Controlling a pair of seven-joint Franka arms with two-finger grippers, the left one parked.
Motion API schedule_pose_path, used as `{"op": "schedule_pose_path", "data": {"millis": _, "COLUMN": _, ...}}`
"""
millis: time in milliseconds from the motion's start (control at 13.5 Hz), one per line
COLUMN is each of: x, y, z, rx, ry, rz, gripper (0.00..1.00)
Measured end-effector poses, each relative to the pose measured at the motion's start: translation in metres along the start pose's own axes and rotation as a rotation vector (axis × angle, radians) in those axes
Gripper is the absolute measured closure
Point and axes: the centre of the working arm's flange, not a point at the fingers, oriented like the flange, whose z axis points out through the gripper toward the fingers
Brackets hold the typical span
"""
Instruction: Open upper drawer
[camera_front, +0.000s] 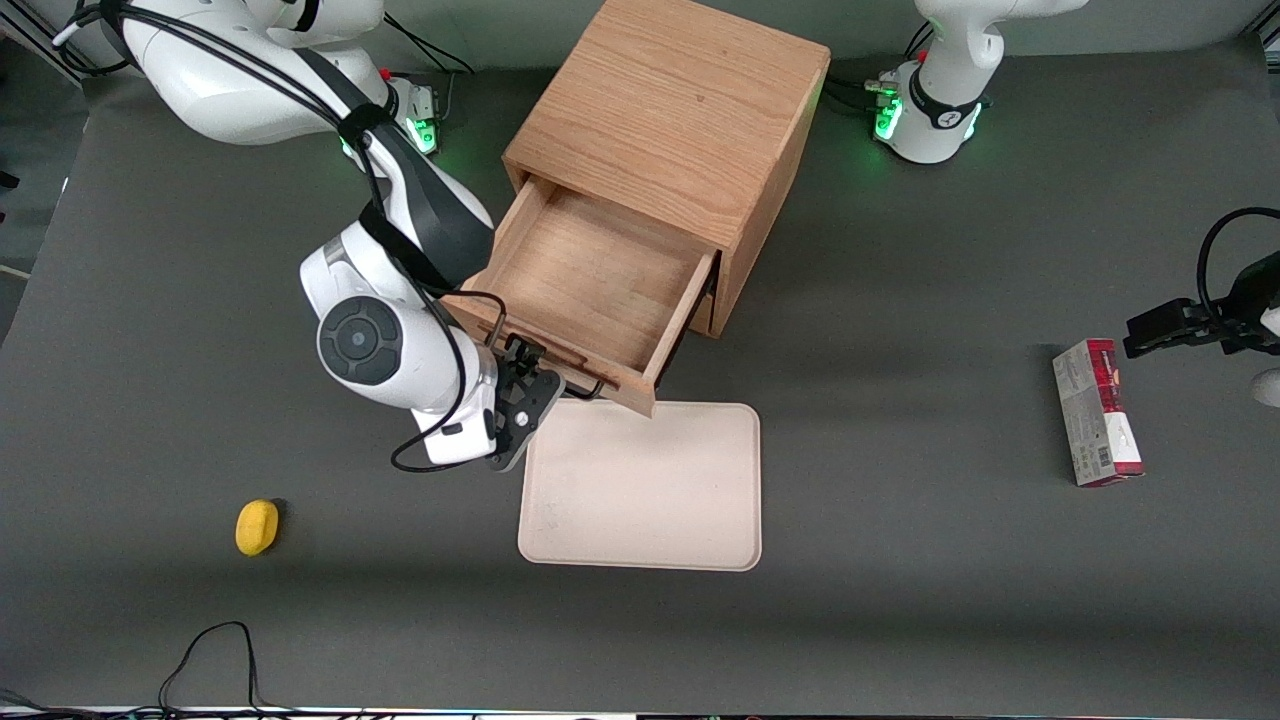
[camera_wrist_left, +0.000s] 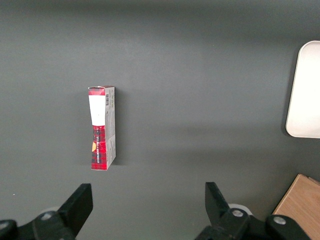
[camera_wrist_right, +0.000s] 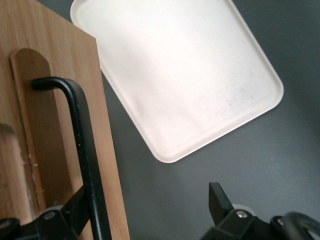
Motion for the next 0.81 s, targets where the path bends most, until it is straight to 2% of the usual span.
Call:
{"op": "schedule_pose_path", "data": {"millis": 593, "x": -0.002, "y": 0.03, "z": -0.014, "rx": -0.026, "ry": 0.037, "rz": 0.04, "gripper": 0.0}}
{"op": "schedule_pose_path", "data": {"millis": 815, "x": -0.007, "y": 0.042, "z": -0.04, "rx": -0.066, "ry": 0.066, "rz": 0.062, "gripper": 0.0}}
